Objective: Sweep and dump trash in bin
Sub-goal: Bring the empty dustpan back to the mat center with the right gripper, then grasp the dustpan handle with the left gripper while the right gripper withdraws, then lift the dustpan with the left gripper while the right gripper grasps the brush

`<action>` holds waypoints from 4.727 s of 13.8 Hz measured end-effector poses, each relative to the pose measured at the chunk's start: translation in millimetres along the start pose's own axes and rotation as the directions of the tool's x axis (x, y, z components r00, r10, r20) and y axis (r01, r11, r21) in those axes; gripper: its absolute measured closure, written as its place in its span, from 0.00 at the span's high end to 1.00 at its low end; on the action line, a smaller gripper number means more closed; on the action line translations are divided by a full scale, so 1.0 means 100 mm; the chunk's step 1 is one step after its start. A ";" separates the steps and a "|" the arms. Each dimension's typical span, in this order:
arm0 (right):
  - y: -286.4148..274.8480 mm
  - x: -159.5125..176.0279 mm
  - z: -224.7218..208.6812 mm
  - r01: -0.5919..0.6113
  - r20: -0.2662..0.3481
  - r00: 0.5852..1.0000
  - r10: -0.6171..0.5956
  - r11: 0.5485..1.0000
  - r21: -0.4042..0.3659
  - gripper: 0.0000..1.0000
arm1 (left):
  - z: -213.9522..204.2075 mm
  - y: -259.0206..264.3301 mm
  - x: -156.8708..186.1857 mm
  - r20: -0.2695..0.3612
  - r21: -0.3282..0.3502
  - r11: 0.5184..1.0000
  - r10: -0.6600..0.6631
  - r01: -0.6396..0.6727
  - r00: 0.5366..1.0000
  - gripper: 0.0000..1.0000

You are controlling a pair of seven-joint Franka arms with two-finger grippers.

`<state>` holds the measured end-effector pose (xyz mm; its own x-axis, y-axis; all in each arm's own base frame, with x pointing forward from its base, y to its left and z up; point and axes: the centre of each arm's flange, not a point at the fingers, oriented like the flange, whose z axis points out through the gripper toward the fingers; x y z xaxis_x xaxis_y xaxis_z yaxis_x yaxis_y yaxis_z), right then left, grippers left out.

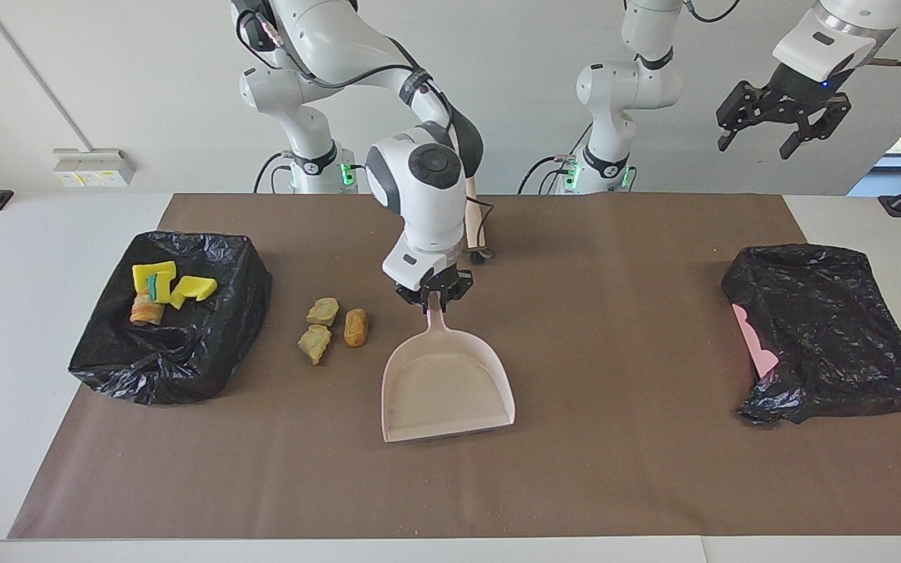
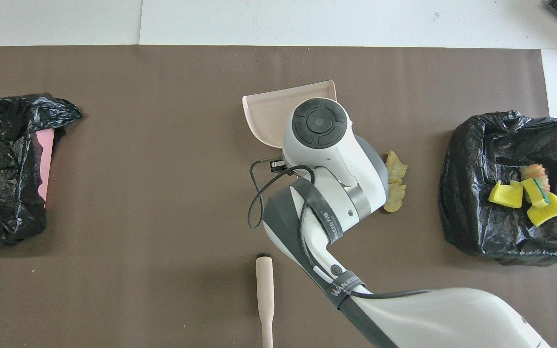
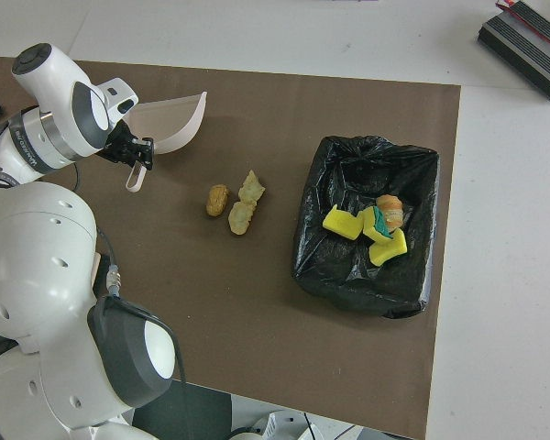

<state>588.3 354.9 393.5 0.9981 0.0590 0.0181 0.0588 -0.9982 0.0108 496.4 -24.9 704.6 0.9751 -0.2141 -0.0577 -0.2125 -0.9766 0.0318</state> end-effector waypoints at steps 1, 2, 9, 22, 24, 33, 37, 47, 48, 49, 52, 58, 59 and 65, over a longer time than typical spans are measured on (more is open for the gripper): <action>-0.13 0.01 0.08 -0.032 -0.002 0.999 0.032 0.999 0.014 0.32 | 0.00 -0.01 0.00 0.001 0.004 1.000 -0.002 0.002 1.000 1.00; -0.24 0.02 0.15 -0.056 0.003 0.998 0.056 0.998 0.027 0.32 | 0.00 -0.02 0.00 0.002 0.015 1.000 -0.005 0.005 1.000 1.00; -0.53 0.09 0.39 -0.132 0.005 0.991 0.132 0.987 0.094 0.32 | -0.01 -0.04 -0.01 0.002 0.034 0.999 -0.009 0.009 1.000 1.00; -0.06 -0.09 -0.61 -0.133 0.059 0.990 0.130 0.990 0.056 1.00 | -0.03 0.08 0.05 -0.033 0.042 0.999 0.017 -0.015 0.999 1.00; -0.02 -0.42 -0.91 -0.132 0.131 0.984 0.123 0.989 0.064 1.00 | -0.01 0.18 0.12 -0.058 0.049 0.998 0.039 -0.036 0.998 1.00; -0.31 -2.35 -0.13 -0.098 0.264 0.961 0.075 0.992 0.075 1.00 | 0.86 1.21 0.79 -0.142 0.053 0.994 0.104 -0.097 0.984 1.00; -0.59 -2.90 0.24 -0.106 0.245 0.965 0.090 0.993 0.053 1.00 | 1.57 2.00 1.09 -0.160 0.005 0.996 0.083 -0.084 0.984 1.00; -0.75 -3.41 0.58 -0.120 0.252 0.962 0.104 0.992 0.048 1.00 | 2.94 3.18 1.41 -0.186 -0.022 0.998 -0.055 0.052 0.981 1.00; -0.75 -3.41 0.58 -0.120 0.252 0.962 0.104 0.992 0.048 0.93 | 2.97 3.19 1.42 -0.187 -0.033 0.997 -0.068 0.063 0.980 1.00; -0.75 -3.41 0.58 -0.120 0.252 0.962 0.104 0.992 0.048 0.79 | 3.04 3.20 1.43 -0.182 -0.032 0.997 -0.079 0.075 0.980 1.00; -0.74 -3.41 0.58 -0.121 0.251 0.962 0.105 0.992 0.048 0.39 | 3.47 3.32 1.51 -0.211 0.014 0.992 -0.116 0.121 0.971 1.00; -0.74 -3.37 0.57 -0.129 0.250 0.962 0.112 0.990 0.052 0.26 | 3.62 3.44 1.56 -0.220 0.000 0.992 -0.122 0.125 0.968 1.00; -0.74 -3.35 0.56 -0.132 0.249 0.962 0.115 0.990 0.054 0.26 | 3.60 3.45 1.57 -0.229 -0.010 0.992 -0.124 0.125 0.965 1.00; -0.39 -3.10 0.31 -0.121 0.292 0.950 0.111 0.993 0.015 0.26 | 3.58 3.46 1.58 -0.248 -0.023 0.992 -0.122 0.120 0.961 0.58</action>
<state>277.2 375.1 356.7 0.9601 -0.0575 -0.2737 -0.0618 -0.9981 -0.0069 554.6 -403.8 349.5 0.9788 -0.0820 0.1878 -0.0924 -0.9946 0.0474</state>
